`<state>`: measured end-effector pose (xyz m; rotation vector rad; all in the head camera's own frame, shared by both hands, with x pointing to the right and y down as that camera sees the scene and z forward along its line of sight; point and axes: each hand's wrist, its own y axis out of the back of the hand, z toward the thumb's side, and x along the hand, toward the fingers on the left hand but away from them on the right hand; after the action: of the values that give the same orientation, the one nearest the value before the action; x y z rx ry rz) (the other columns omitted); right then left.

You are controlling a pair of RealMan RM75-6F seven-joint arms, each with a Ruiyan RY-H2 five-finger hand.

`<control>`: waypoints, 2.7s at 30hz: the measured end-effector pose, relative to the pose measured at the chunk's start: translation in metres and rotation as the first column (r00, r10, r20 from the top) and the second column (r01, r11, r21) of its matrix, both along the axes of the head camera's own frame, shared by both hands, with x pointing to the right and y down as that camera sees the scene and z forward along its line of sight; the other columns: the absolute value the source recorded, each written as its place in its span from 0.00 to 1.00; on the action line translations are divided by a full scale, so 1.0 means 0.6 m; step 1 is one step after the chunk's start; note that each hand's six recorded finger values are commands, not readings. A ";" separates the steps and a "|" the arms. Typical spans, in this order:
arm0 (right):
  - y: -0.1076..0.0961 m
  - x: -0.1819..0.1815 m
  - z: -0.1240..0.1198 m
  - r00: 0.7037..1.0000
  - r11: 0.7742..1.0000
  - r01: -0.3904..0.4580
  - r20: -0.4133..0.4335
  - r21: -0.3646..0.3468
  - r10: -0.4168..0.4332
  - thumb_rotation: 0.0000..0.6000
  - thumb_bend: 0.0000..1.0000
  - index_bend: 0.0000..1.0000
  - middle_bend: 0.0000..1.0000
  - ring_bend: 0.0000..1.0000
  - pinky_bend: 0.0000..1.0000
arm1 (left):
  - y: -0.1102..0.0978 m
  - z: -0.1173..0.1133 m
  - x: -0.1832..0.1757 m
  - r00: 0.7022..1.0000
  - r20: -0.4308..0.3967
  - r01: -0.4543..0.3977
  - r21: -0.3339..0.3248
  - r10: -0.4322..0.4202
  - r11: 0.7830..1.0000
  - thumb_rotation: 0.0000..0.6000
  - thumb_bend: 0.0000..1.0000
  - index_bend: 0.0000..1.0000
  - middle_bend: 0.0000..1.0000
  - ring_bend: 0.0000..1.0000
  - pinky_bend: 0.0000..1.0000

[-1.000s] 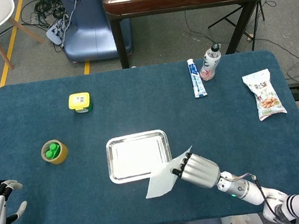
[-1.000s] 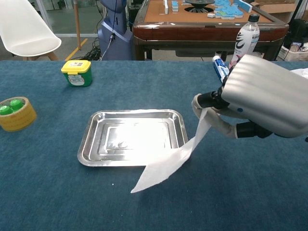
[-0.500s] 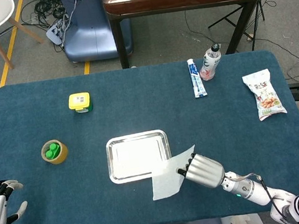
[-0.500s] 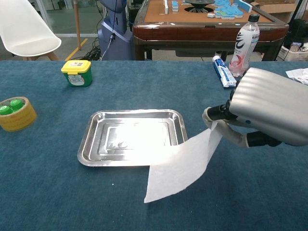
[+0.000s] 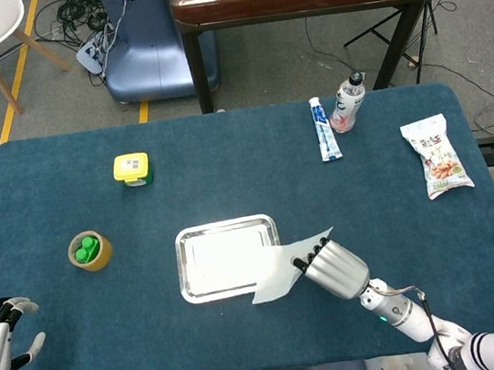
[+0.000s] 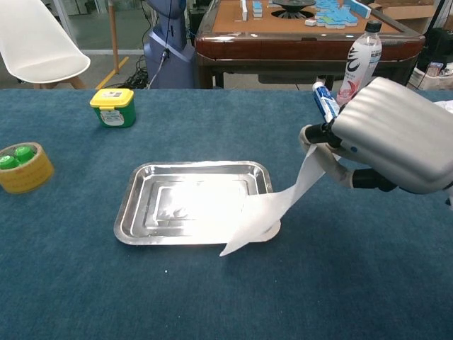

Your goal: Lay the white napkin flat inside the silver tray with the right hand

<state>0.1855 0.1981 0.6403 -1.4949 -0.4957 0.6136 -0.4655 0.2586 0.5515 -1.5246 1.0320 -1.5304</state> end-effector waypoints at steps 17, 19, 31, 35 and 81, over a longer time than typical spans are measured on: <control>0.009 -0.063 0.013 0.995 0.999 -0.052 0.088 -0.012 0.053 1.00 0.65 0.67 1.00 1.00 1.00 | -0.001 -0.003 -0.001 1.000 -0.002 0.006 0.003 -0.006 1.000 1.00 0.23 0.41 0.35 0.23 0.48; 0.004 -0.072 0.012 0.994 0.999 -0.051 0.094 -0.004 0.051 1.00 0.65 0.67 1.00 1.00 1.00 | -0.001 -0.004 -0.002 1.000 0.001 0.007 0.006 -0.007 1.000 1.00 0.23 0.40 0.35 0.23 0.48; -0.019 -0.111 0.000 0.990 1.000 0.006 0.142 0.021 -0.009 1.00 0.65 0.68 1.00 1.00 1.00 | -0.006 -0.017 -0.017 0.999 0.015 0.041 0.026 -0.042 0.999 1.00 0.23 0.40 0.35 0.23 0.48; -0.016 -0.103 0.004 0.987 0.996 0.084 0.140 0.004 -0.084 1.00 0.65 0.68 1.00 1.00 1.00 | -0.006 -0.017 -0.018 0.999 0.017 0.042 0.022 -0.043 0.999 1.00 0.23 0.40 0.35 0.23 0.48; -0.005 -0.051 0.076 0.987 0.987 0.159 -0.032 -0.030 -0.159 1.00 0.62 0.68 1.00 1.00 1.00 | -0.005 -0.014 -0.015 0.999 0.020 0.038 0.013 -0.038 0.999 1.00 0.23 0.40 0.35 0.23 0.48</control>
<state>0.1552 0.1952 0.6859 -1.5312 -0.3390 0.5212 -0.4742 0.2559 0.5434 -1.4855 1.0627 -1.5594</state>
